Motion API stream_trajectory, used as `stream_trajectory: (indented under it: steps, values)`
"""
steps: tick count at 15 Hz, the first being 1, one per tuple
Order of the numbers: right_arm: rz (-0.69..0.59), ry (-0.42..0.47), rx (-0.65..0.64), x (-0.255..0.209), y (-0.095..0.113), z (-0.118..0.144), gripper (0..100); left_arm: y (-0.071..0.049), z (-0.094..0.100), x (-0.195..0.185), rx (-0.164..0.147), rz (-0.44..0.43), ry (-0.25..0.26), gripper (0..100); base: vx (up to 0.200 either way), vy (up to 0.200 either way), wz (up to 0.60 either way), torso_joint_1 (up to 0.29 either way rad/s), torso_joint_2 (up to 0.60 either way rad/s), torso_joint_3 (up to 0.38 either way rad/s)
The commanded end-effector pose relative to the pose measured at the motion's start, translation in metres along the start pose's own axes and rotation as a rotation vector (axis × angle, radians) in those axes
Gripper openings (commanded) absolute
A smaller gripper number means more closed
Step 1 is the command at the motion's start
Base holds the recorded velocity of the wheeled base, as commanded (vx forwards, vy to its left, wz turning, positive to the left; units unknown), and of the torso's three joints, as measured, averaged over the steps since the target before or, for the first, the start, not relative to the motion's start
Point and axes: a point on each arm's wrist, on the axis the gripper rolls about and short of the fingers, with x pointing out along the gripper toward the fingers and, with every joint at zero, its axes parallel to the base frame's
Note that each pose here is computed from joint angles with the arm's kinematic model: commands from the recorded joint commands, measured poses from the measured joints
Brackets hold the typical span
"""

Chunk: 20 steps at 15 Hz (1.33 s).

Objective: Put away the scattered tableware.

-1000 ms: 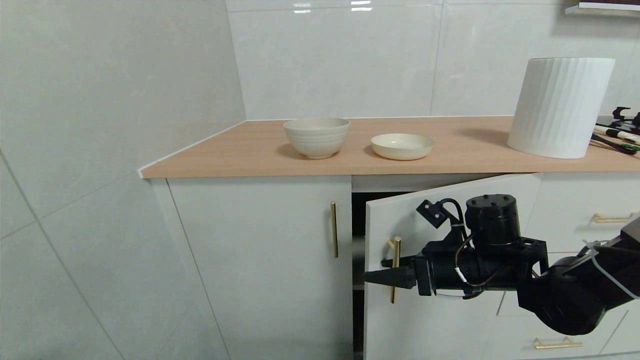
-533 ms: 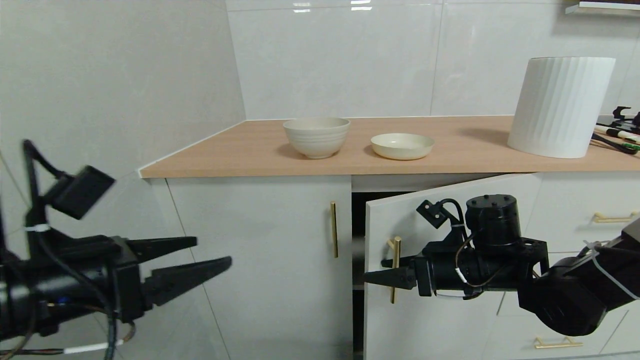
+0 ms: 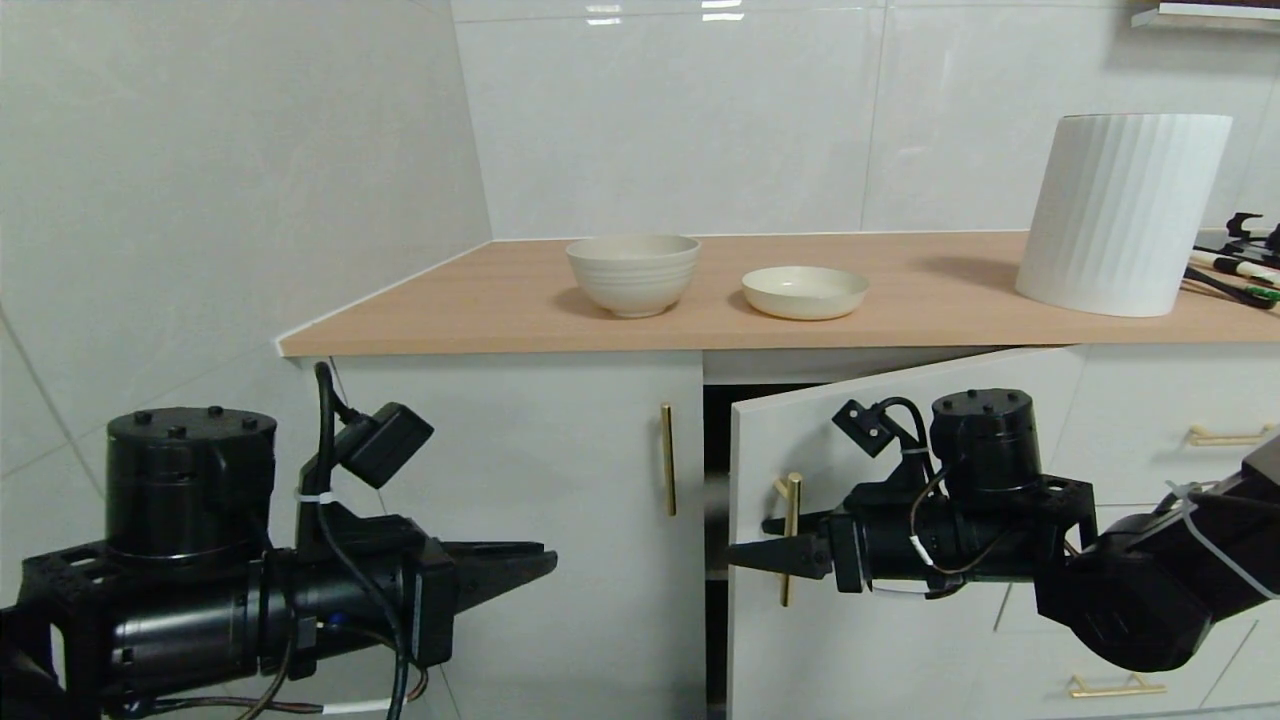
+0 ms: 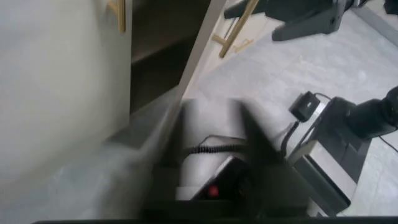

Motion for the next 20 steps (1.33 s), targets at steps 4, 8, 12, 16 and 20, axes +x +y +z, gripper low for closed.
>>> stream_trajectory:
  steps: [4, 8, 12, 16, 20]
  values:
    - [0.001, 0.000, -0.006, 0.000, 0.001, 0.000, 100, 0.022, 0.003, 0.049, -0.026, -0.016, 0.012, 0, 0.000, 0.000, 0.00, 0.000, 0.00, 0.000]
    - [0.002, -0.005, -0.010, -0.004, 0.004, 0.001, 100, 0.043, 0.007, 0.121, -0.087, -0.064, -0.054, 0, 0.000, 0.000, 0.00, 0.000, 0.00, 0.000]
    - [0.006, -0.016, -0.019, -0.008, 0.008, 0.003, 100, 0.044, -0.022, 0.160, -0.080, -0.101, -0.163, 0, 0.000, 0.000, 0.00, 0.000, 0.00, 0.000]
    - [0.011, -0.024, -0.027, -0.012, 0.013, 0.005, 100, 0.044, -0.027, 0.182, -0.033, -0.156, -0.233, 0, 0.000, 0.000, 0.00, 0.000, 0.00, 0.000]
    - [0.010, -0.023, -0.037, -0.013, 0.013, 0.004, 100, 0.030, -0.031, 0.195, -0.015, -0.205, -0.221, 0, 0.000, 0.000, 0.00, 0.000, 0.00, 0.000]
